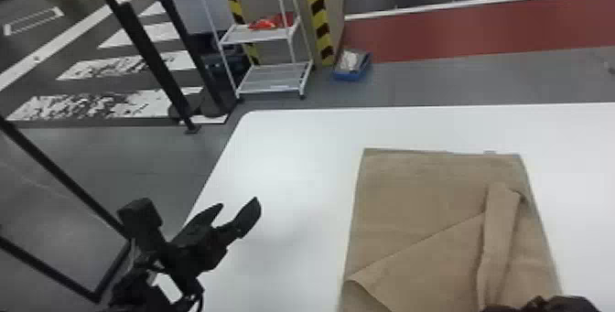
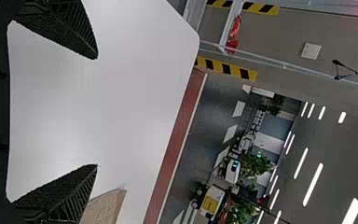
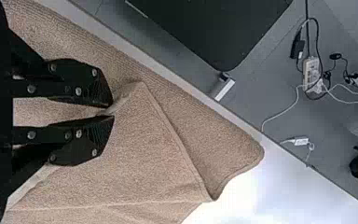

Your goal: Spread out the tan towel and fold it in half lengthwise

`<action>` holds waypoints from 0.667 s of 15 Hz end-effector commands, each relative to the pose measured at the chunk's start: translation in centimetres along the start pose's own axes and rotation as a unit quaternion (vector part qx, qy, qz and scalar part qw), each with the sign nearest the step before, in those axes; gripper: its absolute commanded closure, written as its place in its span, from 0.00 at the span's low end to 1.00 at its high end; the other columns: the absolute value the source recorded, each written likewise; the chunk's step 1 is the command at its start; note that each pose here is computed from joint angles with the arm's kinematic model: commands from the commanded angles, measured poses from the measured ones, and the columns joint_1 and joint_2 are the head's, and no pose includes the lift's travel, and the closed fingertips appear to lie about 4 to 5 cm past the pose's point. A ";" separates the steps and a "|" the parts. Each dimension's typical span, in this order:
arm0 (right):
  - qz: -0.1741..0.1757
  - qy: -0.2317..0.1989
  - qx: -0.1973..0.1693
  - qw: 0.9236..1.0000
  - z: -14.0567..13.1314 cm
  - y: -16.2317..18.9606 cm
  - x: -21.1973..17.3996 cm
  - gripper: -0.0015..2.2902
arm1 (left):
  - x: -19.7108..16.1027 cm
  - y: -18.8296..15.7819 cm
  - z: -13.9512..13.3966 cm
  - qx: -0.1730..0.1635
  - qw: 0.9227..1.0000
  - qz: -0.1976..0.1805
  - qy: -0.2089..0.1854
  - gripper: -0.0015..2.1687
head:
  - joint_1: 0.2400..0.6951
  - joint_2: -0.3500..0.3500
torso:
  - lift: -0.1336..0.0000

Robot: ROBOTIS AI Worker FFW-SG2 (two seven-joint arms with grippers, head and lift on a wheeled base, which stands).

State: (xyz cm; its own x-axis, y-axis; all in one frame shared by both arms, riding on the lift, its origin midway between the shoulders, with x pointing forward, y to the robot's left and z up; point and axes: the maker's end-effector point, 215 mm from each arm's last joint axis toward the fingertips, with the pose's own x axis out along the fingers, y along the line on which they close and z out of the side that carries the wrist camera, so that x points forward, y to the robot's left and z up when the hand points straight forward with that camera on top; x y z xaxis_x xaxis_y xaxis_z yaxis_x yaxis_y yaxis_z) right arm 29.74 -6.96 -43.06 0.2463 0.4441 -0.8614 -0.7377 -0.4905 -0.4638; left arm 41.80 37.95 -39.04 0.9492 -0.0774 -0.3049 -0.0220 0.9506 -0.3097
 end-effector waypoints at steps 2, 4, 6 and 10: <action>-0.017 0.000 0.020 1.000 -1.2 -1.0 -1.5 0.95 | 0.1 0.0 0.1 0.000 1.000 -0.001 -0.001 0.02 | 1.00 1.00 | 0.11; -0.054 0.005 0.058 0.997 -4.2 -3.3 -3.7 0.95 | 0.3 -0.1 0.3 0.000 1.000 -0.003 -0.003 0.02 | 1.00 1.00 | 0.11; -0.118 0.016 0.098 0.988 -8.6 -7.0 -7.7 0.95 | 0.6 -0.9 0.8 -0.001 1.000 -0.015 -0.007 0.02 | 1.00 1.00 | 0.11; -0.201 0.057 0.168 0.963 -17.2 -8.3 -15.3 0.95 | 1.6 -2.8 1.4 0.001 0.999 -0.035 -0.012 0.02 | 1.00 0.91 | 0.11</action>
State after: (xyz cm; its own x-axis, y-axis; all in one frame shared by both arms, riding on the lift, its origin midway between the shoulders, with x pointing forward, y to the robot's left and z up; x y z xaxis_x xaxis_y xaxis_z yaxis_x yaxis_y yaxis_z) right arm 41.87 -19.03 -30.94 0.5621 0.4814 -0.6725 -0.7346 -0.0829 -0.6734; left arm 43.37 36.24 -37.66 0.9558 -0.1232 -0.2669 0.0304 0.9444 -0.3274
